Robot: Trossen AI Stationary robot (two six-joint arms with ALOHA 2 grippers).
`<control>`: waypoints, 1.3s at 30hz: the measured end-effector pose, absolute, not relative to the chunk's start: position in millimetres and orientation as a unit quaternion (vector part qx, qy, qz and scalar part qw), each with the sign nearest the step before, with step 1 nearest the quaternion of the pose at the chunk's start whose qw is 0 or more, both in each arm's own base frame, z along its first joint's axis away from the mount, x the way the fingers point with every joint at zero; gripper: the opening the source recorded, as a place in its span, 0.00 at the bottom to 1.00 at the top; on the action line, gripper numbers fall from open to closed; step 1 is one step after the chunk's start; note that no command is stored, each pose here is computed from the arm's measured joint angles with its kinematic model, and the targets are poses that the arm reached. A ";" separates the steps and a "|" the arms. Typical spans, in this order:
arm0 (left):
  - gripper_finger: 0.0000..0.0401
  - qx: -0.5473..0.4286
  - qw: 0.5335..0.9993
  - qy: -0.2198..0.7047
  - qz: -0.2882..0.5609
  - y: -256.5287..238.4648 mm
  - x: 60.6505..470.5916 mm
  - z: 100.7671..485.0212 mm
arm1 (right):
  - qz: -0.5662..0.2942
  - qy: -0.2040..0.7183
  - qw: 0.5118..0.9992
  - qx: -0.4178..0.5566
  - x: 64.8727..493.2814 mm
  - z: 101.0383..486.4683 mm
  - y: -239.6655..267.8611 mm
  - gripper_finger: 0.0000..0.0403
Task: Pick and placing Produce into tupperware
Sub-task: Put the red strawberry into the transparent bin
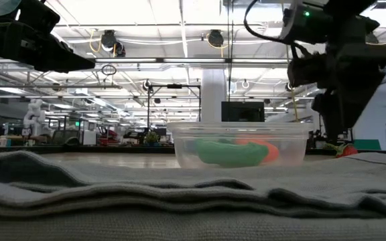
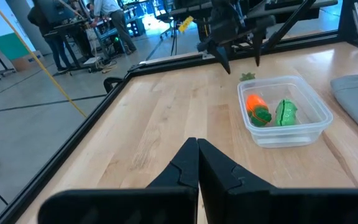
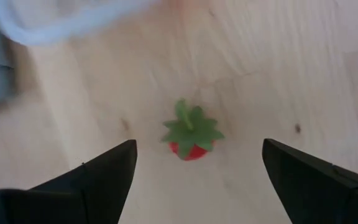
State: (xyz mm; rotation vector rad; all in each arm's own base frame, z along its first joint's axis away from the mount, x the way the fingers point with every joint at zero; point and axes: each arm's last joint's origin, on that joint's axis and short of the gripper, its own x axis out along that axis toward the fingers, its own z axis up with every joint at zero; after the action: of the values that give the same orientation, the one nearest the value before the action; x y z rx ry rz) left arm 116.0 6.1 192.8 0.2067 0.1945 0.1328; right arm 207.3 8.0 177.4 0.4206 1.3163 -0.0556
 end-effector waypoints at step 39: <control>0.00 0.104 0.988 0.097 0.066 6.0 116.1 192.8 | -0.030 0.575 0.806 0.135 189.6 131.6 26.1 0.73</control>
State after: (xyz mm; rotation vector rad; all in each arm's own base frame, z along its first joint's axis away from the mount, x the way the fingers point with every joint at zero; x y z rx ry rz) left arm 116.1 6.0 192.8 0.2097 0.1947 0.1324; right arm 189.6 26.1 131.6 0.2896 1.2301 -0.0643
